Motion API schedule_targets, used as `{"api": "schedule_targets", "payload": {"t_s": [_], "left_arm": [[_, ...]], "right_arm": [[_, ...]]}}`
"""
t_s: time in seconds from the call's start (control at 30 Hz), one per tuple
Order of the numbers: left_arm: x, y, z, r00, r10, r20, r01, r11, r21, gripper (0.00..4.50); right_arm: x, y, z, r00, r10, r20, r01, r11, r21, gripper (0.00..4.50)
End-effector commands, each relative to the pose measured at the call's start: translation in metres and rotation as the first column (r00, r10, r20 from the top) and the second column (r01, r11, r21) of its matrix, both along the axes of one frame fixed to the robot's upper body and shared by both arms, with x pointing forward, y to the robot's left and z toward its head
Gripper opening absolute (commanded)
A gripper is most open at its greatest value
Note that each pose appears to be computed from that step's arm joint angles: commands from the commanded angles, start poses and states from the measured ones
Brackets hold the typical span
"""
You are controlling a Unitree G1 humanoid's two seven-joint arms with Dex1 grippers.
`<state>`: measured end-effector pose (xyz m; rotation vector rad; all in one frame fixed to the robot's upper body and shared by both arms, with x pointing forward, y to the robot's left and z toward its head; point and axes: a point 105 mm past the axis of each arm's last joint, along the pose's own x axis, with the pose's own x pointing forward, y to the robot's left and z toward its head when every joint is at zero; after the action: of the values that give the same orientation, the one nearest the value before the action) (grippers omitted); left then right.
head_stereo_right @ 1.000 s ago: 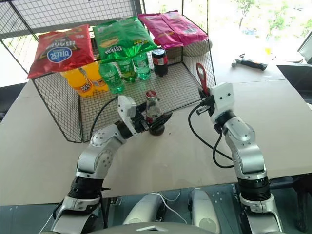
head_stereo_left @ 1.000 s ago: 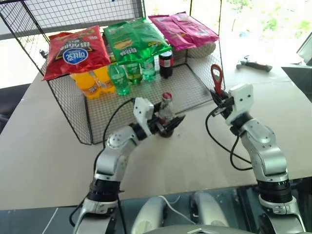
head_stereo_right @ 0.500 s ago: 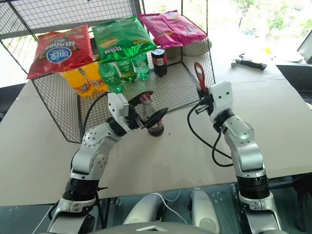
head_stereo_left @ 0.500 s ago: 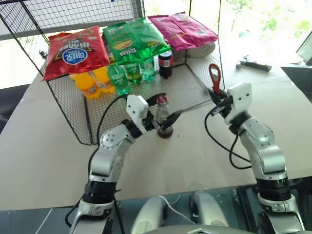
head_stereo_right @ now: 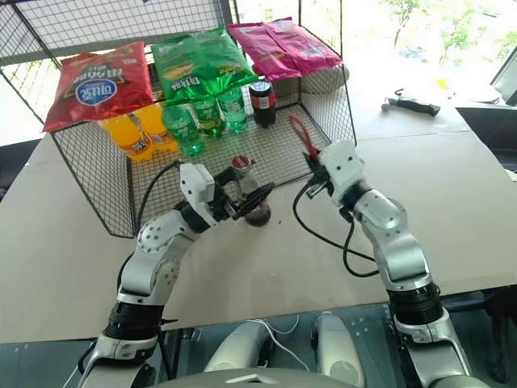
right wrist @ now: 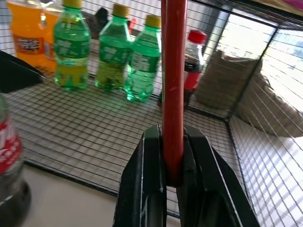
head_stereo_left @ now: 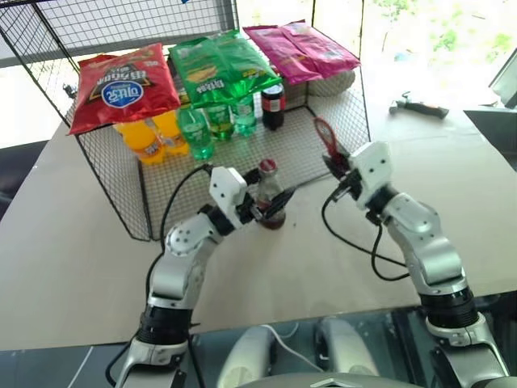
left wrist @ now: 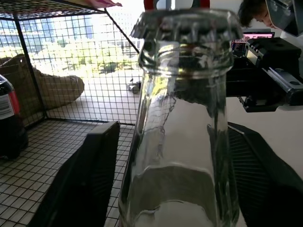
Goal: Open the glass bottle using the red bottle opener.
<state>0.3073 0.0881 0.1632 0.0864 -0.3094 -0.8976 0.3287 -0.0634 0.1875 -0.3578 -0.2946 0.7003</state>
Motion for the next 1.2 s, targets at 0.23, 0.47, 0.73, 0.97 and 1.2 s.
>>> {"api": "schedule_targets", "payload": {"t_s": [0.23, 0.47, 0.73, 0.97, 1.2], "left_arm": [[-0.002, 0.004, 0.010, 0.999, 0.023, 0.032, -0.022, 0.999, -0.044, 2.28], [-0.003, 0.004, 0.020, 0.999, 0.015, 0.041, -0.011, 0.997, -0.079, 2.28], [-0.004, 0.001, 0.020, 0.999, -0.001, 0.032, 0.003, 0.997, -0.078, 2.28], [-0.006, 0.000, 0.023, 0.999, -0.006, 0.038, 0.009, 0.996, -0.094, 4.30], [-0.008, 0.000, 0.026, 0.999, -0.019, 0.047, 0.024, 0.994, -0.106, 4.30]], "right_arm": [[-0.012, 0.014, 0.021, 0.987, 0.075, 0.141, -0.070, 0.997, -0.038, 0.00], [-0.013, 0.017, 0.023, 0.985, 0.085, 0.150, -0.080, 0.996, -0.045, 0.00], [-0.016, 0.024, 0.024, 0.979, 0.118, 0.166, -0.107, 0.992, -0.074, 0.00], [-0.016, 0.022, 0.020, 0.981, 0.114, 0.156, -0.102, 0.991, -0.082, 0.00], [-0.014, 0.021, 0.018, 0.982, 0.110, 0.153, -0.097, 0.991, -0.089, 0.00]]}}
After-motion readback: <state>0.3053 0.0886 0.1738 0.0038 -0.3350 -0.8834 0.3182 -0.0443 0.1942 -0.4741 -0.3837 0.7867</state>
